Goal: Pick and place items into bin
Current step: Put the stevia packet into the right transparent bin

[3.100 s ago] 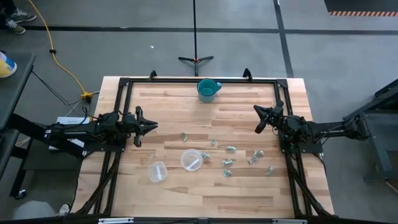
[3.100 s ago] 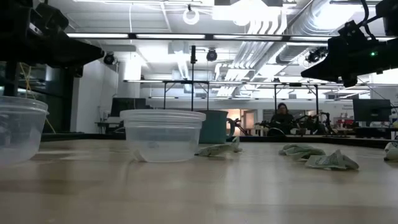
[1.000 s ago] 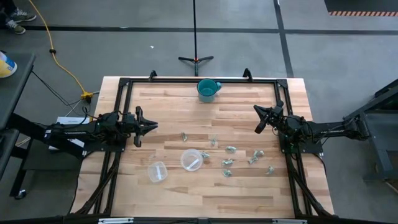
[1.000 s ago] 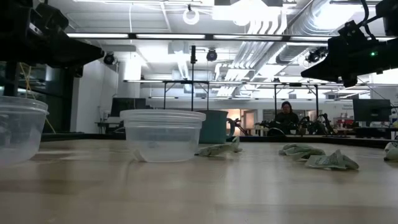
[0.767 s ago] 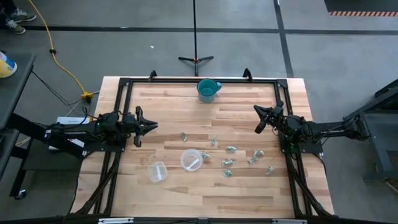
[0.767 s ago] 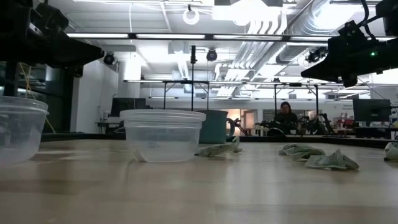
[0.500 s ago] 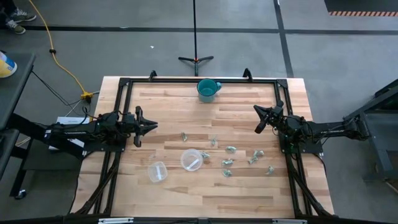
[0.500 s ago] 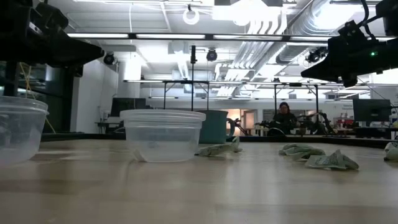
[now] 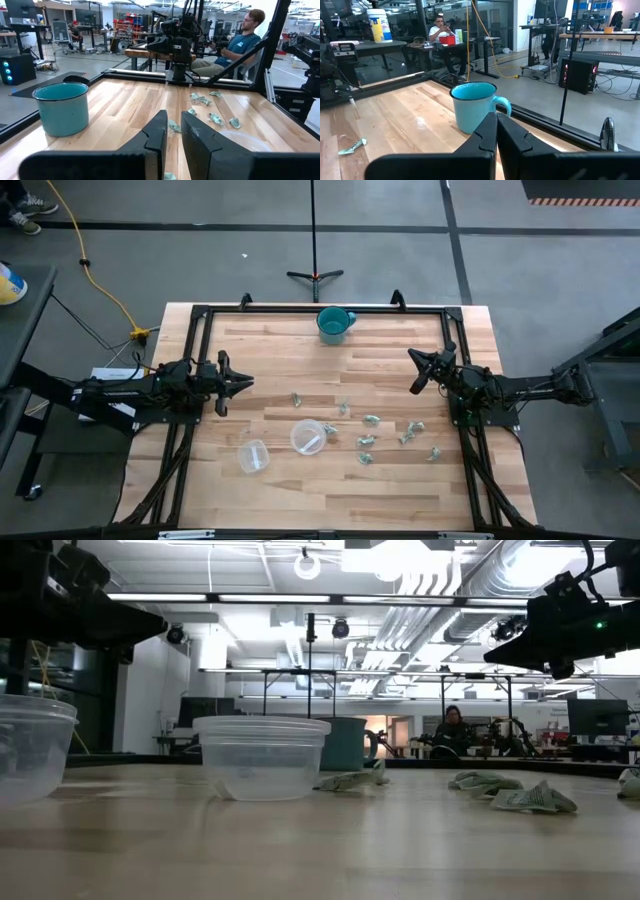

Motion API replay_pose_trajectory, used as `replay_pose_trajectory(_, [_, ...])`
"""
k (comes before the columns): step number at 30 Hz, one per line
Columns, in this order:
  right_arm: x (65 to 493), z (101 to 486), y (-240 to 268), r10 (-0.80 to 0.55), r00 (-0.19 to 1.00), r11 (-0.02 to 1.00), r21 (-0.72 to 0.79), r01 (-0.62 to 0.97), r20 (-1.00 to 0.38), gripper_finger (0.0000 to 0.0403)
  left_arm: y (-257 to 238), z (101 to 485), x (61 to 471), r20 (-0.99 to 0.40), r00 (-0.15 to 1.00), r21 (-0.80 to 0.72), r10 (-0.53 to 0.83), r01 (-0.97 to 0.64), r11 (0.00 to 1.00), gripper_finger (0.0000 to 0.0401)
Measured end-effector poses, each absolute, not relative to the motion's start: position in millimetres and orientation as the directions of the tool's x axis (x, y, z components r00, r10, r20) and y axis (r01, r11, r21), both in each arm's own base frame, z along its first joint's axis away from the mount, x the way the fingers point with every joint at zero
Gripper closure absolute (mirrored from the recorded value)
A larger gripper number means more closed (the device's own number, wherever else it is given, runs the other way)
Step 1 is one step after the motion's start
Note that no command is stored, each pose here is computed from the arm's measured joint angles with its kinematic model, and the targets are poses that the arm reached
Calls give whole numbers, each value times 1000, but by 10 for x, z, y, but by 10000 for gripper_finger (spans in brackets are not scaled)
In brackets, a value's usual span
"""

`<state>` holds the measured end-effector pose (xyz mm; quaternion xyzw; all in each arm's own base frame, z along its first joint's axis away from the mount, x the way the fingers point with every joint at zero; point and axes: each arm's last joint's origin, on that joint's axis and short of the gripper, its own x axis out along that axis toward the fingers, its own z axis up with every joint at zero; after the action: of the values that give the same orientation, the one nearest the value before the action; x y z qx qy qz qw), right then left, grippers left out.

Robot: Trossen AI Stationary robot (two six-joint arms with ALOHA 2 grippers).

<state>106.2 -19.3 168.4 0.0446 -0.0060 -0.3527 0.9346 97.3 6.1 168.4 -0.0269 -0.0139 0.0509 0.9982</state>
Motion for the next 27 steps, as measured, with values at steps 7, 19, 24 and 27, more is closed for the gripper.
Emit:
replay_pose_trajectory(7, [1072,1682,-180,-617,787,779,120,615,-23,402,65,1685,972,26,993,-54,115,-114,992,309])
replay_pose_trajectory(19, [1092,1727,-174,-591,806,805,70,589,16,329,66,1686,972,26,993,-52,119,-118,992,309])
replay_pose_trajectory(24, [1140,1841,-206,-569,814,823,72,564,122,243,67,1687,972,27,992,-52,123,-121,991,309])
replay_pose_trajectory(27, [1204,1908,-232,-517,843,856,69,513,149,204,67,1688,972,28,992,-52,123,-121,991,309])
